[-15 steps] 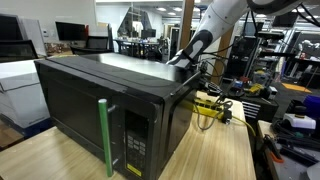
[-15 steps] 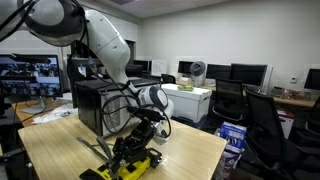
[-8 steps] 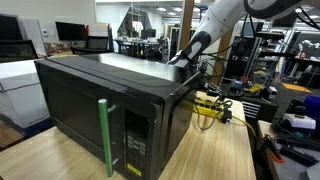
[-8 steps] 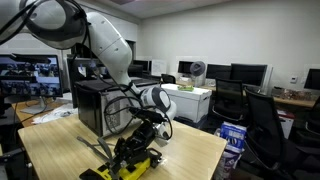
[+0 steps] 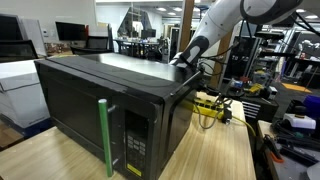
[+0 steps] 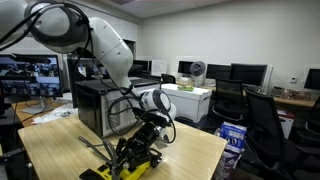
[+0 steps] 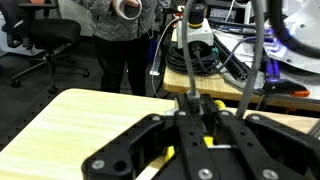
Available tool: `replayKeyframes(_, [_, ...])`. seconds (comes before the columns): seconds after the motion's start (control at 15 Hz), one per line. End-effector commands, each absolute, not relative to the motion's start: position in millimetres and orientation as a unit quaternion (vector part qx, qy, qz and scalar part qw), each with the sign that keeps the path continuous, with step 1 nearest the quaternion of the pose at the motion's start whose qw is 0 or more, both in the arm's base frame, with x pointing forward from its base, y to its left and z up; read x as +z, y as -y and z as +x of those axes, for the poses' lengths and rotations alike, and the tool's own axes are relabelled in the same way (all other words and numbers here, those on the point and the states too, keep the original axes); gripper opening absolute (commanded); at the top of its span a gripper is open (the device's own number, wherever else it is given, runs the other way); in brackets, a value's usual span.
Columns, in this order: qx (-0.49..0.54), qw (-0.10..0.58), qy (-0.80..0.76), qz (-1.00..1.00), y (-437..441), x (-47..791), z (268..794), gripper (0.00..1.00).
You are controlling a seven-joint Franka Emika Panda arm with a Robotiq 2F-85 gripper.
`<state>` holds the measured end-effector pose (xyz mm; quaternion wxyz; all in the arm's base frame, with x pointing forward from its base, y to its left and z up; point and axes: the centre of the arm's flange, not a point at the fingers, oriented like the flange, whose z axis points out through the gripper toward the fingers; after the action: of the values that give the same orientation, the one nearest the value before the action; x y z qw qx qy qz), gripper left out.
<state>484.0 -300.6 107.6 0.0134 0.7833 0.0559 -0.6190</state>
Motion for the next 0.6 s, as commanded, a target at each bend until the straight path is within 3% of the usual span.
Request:
replayKeyframes(0.0, [-0.593, 0.008, -0.057, 0.803, 300.7, 93.8, 491.1, 0.05])
replayKeyframes(0.53, [-0.538, 0.021, -0.038, 0.842, 299.8, 102.8, 496.7, 0.05])
